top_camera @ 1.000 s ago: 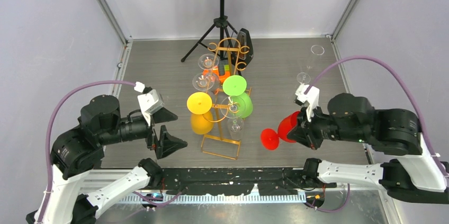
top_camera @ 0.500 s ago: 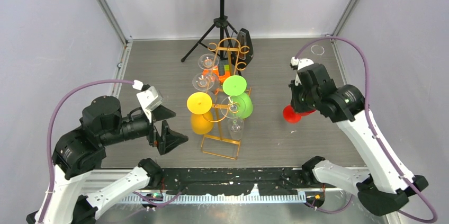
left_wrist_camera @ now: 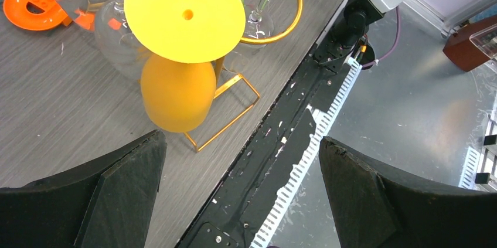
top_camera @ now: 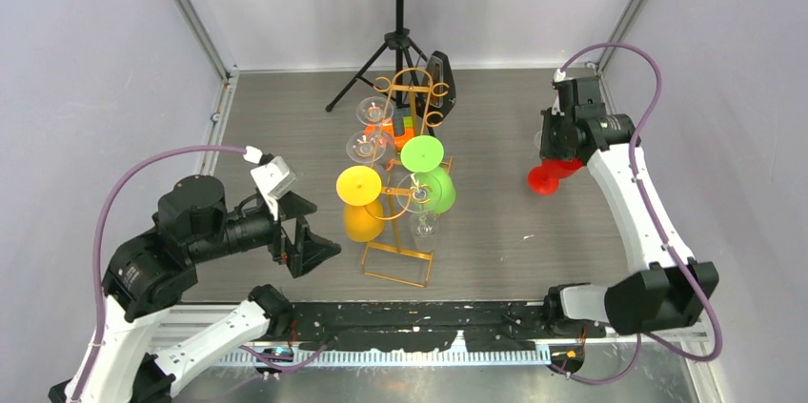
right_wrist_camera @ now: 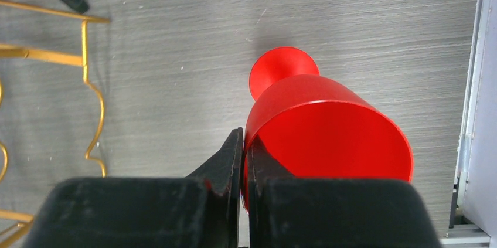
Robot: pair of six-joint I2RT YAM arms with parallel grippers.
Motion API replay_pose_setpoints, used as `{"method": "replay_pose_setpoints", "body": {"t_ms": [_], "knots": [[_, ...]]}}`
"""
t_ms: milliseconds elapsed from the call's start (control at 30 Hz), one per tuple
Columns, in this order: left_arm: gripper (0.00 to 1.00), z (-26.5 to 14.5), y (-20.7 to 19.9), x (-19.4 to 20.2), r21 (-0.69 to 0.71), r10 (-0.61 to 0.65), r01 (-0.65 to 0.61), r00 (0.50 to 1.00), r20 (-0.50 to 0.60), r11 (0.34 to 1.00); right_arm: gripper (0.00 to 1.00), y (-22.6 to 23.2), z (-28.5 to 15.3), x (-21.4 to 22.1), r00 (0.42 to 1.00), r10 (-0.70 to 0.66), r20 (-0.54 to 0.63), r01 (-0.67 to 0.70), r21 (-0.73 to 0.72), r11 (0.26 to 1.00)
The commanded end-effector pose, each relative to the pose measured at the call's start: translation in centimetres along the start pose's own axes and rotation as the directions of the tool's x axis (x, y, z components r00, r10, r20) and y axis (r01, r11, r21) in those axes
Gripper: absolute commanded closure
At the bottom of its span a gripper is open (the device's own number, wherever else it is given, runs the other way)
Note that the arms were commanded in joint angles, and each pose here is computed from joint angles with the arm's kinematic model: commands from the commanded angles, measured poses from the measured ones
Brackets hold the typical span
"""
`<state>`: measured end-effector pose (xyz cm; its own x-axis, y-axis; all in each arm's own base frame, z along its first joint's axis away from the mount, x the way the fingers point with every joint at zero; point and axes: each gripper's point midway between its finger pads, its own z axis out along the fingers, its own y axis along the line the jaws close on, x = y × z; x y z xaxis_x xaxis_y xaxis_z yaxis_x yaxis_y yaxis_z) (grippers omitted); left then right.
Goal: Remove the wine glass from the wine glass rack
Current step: Place the wine glass at the center of the board.
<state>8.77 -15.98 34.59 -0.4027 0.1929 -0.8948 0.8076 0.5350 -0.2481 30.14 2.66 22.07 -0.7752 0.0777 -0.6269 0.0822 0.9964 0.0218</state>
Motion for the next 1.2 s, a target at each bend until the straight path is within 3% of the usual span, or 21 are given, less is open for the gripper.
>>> {"method": "replay_pose_setpoints", "body": {"t_ms": [0, 433, 767, 1167], "knots": [[0.0, 0.9, 0.5, -1.1, -0.016, -0.016, 0.017, 0.999, 0.037, 1.0, 0.95, -1.6, 2.6, -2.8, 0.997, 0.066, 0.051, -0.066, 0.007, 0.998], [0.0, 1.7, 1.3, -0.6, -0.047, -0.031, 0.032, 0.999, 0.013, 0.998, 0.95, -7.2, 8.4, -4.9, 0.978, 0.21, -0.004, -0.208, 0.121, 0.971], [0.0, 2.3, 1.9, -0.8, -0.064, -0.026, 0.026, 1.0, -0.004, 0.998, 0.95, -8.6, 10.2, -7.5, 0.972, 0.234, 0.0, -0.231, 0.147, 0.962], [0.01, 2.2, 2.3, -1.1, -0.09, -0.017, 0.017, 1.0, -0.007, 0.996, 0.95, -9.3, 12.1, -6.9, 0.971, 0.233, -0.058, -0.221, 0.169, 0.96]]}}
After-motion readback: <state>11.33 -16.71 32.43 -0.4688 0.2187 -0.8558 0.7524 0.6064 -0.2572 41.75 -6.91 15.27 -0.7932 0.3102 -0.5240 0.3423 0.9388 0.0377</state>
